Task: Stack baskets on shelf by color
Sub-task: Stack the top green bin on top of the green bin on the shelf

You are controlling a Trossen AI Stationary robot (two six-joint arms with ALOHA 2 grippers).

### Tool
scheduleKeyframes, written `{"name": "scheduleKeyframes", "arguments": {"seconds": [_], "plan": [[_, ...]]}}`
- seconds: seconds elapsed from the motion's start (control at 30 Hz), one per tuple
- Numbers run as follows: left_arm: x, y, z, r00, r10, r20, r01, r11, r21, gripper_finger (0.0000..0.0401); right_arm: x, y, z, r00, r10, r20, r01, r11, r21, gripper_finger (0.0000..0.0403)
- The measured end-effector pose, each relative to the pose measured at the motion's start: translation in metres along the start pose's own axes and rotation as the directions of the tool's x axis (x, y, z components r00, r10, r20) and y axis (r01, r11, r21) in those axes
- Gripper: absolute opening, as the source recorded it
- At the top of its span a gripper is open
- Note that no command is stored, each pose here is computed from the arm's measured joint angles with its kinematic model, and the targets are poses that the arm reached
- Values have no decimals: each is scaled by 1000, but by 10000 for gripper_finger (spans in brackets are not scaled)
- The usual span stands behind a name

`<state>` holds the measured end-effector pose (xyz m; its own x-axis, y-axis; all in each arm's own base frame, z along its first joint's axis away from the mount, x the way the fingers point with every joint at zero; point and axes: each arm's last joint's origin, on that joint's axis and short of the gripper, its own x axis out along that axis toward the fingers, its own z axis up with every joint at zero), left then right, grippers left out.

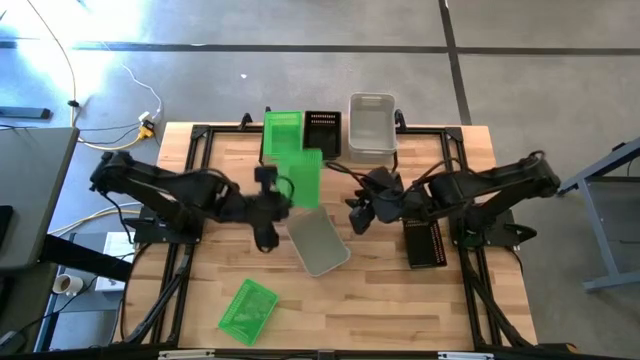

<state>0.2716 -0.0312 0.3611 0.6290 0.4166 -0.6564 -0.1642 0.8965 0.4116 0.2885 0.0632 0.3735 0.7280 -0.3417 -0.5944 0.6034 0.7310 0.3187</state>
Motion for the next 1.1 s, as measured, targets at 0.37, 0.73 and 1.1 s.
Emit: {"name": "scheduleKeyframes", "arguments": {"seconds": [0.37,0.73,1.1], "plan": [[-12,71,-20,985,163,-47,-163,987,14,1,-1,-14,13,999,-35,17,37,993,-112,151],[5,117,-41,980,112,-163,-110,994,21,1,-2,-29,23,999,-54,-4,52,985,-164,151],[33,147,-54,977,30,-212,-40,998,-39,1,-3,-42,30,995,-96,-15,91,975,-204,151]]}}
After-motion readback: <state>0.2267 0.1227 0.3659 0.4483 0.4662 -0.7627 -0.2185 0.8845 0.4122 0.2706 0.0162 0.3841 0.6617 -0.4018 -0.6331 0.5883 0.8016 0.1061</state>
